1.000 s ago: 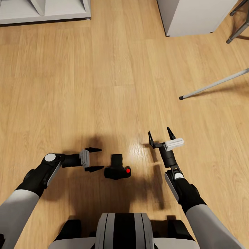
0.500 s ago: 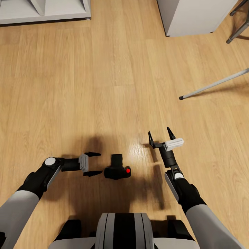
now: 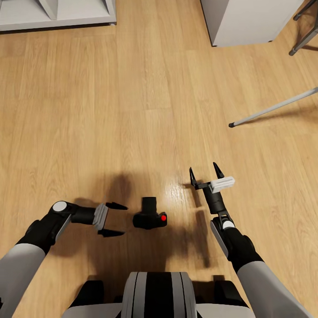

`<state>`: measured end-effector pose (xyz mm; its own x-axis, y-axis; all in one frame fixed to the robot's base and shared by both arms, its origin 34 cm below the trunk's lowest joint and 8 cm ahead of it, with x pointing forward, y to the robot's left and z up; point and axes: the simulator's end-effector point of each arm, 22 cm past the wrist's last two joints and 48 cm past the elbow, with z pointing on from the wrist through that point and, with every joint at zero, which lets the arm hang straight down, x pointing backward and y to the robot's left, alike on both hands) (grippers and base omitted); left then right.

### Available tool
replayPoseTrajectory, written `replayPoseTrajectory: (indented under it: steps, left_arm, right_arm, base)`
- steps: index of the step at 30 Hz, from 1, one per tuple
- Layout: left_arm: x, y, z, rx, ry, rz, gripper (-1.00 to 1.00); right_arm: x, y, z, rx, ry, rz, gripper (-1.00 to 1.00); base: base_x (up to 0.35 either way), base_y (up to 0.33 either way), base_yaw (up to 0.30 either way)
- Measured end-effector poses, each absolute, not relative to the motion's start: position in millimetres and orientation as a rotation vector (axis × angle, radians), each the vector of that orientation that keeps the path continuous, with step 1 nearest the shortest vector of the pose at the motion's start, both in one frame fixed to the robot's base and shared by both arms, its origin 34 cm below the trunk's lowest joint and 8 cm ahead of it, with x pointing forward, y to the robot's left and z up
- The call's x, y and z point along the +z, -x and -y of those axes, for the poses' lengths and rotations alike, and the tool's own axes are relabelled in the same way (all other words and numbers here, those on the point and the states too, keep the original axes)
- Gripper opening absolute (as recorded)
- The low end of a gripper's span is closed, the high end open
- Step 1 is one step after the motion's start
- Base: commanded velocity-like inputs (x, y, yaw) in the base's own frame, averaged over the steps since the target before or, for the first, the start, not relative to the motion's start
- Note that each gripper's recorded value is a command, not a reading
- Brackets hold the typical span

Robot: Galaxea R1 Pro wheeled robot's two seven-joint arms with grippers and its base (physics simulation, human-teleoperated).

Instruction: Attach the digital camera to the camera tripod in the bedroom.

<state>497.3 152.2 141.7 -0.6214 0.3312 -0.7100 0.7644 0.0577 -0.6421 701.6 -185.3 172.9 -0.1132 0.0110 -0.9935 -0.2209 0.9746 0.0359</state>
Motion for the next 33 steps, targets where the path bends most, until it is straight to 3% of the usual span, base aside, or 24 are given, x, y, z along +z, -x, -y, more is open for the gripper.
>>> replayPoseTrajectory:
  steps: [33]
  left_arm:
    - [148.0, -493.7, -155.2, -1.558, -1.113, -1.945, 1.0]
  right_arm:
    - [135.5, -668.7, 217.7, 0.155, 0.193, -1.782, 1.0]
  base:
    - [-0.006, 0.0, 0.0]
